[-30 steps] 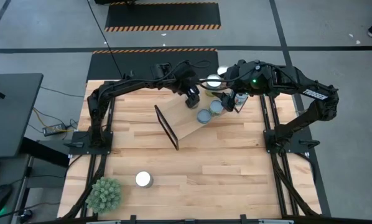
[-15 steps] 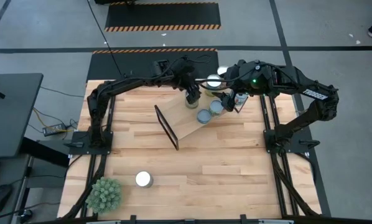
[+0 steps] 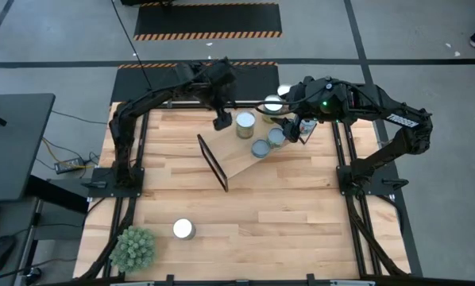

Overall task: Pick and place cans onto a shelf
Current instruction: Put the canned oranges on the shelf

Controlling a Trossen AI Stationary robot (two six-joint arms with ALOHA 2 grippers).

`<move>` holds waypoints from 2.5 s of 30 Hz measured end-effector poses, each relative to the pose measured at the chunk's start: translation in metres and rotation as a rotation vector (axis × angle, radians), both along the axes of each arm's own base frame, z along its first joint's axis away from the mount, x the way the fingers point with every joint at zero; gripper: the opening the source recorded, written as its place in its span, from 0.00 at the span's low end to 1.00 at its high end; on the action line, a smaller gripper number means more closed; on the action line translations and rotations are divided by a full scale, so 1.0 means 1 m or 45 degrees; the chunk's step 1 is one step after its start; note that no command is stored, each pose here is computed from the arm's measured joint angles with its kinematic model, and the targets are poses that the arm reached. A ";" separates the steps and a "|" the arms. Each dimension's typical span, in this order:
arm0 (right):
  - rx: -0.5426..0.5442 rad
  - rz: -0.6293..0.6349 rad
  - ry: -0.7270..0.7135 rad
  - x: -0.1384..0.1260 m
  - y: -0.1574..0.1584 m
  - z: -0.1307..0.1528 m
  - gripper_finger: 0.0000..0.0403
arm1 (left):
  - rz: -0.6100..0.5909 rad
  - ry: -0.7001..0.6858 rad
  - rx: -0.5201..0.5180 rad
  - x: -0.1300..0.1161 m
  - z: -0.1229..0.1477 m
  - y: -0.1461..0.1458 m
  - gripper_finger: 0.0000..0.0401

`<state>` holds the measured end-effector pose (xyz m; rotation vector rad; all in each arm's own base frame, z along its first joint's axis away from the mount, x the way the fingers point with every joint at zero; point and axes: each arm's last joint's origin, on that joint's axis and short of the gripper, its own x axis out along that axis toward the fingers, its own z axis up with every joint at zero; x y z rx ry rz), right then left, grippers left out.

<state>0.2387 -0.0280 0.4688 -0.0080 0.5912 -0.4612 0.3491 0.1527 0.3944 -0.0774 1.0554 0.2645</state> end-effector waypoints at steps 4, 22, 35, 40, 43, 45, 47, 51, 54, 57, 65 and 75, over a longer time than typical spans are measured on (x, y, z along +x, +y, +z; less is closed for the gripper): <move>-0.003 0.002 0.001 0.000 0.000 0.000 0.92 | -0.020 0.094 -0.040 0.006 -0.022 -0.004 0.88; -0.010 0.007 0.004 0.000 0.000 0.000 0.92 | 0.075 -0.006 0.175 0.045 -0.051 -0.037 0.88; -0.008 0.005 0.002 0.000 0.000 0.000 0.92 | 0.237 -0.156 0.237 0.061 -0.051 -0.041 0.88; -0.003 0.002 0.000 0.000 0.000 0.000 0.92 | 0.267 -0.224 0.213 0.064 -0.049 -0.041 0.88; 0.001 0.001 -0.002 0.000 0.000 0.000 0.92 | 0.275 -0.255 0.213 0.065 -0.047 -0.040 0.88; 0.006 -0.002 -0.005 0.000 0.000 0.000 0.92 | 0.276 -0.266 0.214 0.066 -0.047 -0.040 0.88; 0.006 0.000 -0.005 0.000 0.000 0.000 0.92 | 0.278 -0.272 0.214 0.066 -0.046 -0.040 0.88; 0.007 0.008 -0.005 0.000 0.002 0.000 0.92 | 0.287 -0.324 0.229 0.069 -0.043 -0.038 0.88; 0.010 0.005 -0.007 0.000 0.002 0.000 0.92 | 0.281 -0.376 0.263 0.071 -0.040 -0.035 0.88; 0.013 0.003 -0.008 0.000 0.002 0.000 0.92 | 0.274 -0.436 0.291 0.073 -0.035 -0.032 0.88; 0.030 -0.007 0.023 -0.002 0.002 -0.002 0.92 | 0.155 -0.409 0.364 0.057 -0.010 -0.036 0.88; 0.039 -0.017 0.059 -0.004 0.002 -0.004 0.92 | 0.018 -0.154 0.257 0.020 -0.004 -0.036 0.88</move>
